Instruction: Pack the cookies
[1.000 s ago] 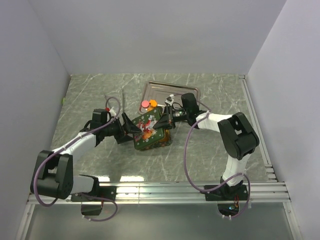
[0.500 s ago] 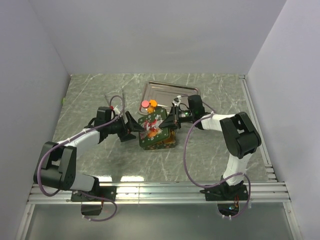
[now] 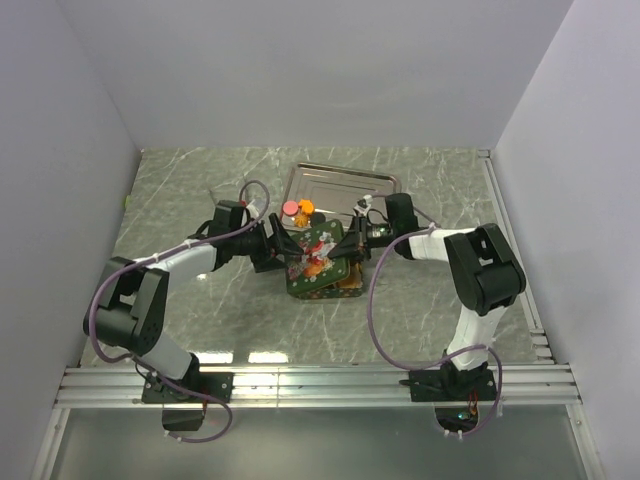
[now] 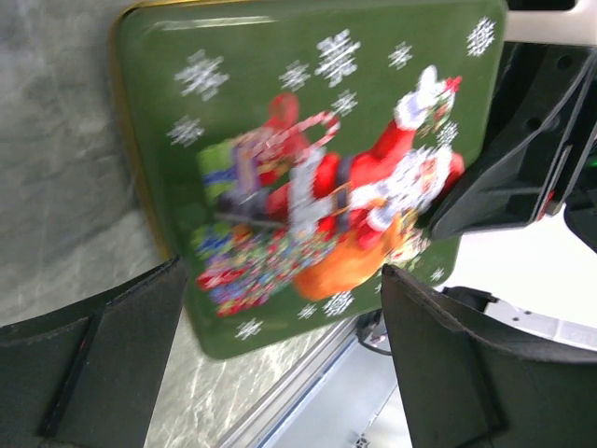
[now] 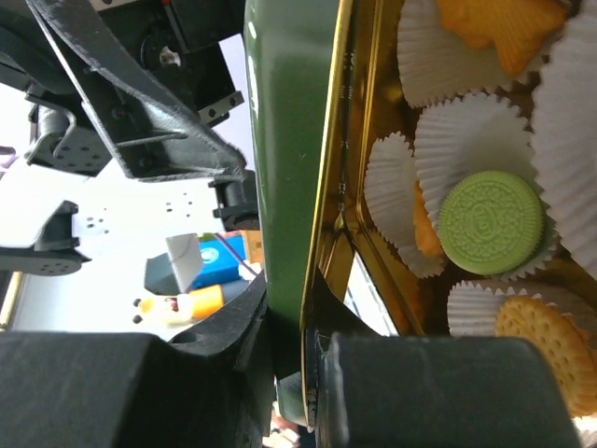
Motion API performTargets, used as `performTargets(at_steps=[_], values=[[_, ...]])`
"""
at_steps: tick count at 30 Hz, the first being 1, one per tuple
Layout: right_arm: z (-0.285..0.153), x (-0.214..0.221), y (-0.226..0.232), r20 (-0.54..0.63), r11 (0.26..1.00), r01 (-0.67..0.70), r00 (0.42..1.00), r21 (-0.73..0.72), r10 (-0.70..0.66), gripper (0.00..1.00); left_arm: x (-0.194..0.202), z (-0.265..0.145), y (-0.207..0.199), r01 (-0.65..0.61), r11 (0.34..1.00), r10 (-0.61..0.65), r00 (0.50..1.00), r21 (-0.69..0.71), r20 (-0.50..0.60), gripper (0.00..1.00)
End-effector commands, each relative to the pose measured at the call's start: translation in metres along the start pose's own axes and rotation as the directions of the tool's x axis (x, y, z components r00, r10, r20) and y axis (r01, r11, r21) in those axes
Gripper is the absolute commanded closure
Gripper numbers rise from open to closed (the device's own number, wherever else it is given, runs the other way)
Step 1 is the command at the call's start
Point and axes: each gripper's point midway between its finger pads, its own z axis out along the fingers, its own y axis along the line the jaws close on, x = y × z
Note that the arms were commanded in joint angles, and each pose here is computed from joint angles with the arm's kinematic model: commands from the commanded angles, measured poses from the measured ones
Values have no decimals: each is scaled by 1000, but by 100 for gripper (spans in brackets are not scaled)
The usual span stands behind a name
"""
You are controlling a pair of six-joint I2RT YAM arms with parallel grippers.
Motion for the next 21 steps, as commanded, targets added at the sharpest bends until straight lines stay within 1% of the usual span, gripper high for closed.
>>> performTargets(at_steps=[1, 6, 11, 12, 14, 17, 21], values=[[-13, -8, -26, 56, 997, -71, 996, 15, 70, 100, -6, 2, 3, -37, 999, 38, 999, -36, 25, 10], [-23, -10, -42, 69, 994, -107, 992, 15, 106, 100, -7, 0, 8, -43, 997, 46, 998, -68, 40, 10], [-26, -10, -51, 83, 988, -155, 984, -1, 155, 100, -1, 16, 14, -28, 998, 28, 1000, -62, 0, 10], [-26, -10, -56, 85, 986, -168, 982, 3, 167, 100, -2, 21, 9, -46, 998, 46, 999, -35, 2, 9], [-25, -10, -61, 83, 983, -182, 980, 9, 181, 100, 7, 31, 10, -43, 999, 42, 999, -21, -24, 9], [-25, -10, -65, 82, 982, -191, 979, 15, 189, 100, 11, 42, 6, -28, 1000, 28, 999, 15, -35, 9], [-25, -12, -66, 84, 980, -200, 977, 18, 198, 100, 8, 46, -2, -25, 999, 26, 1000, 40, -16, 10]])
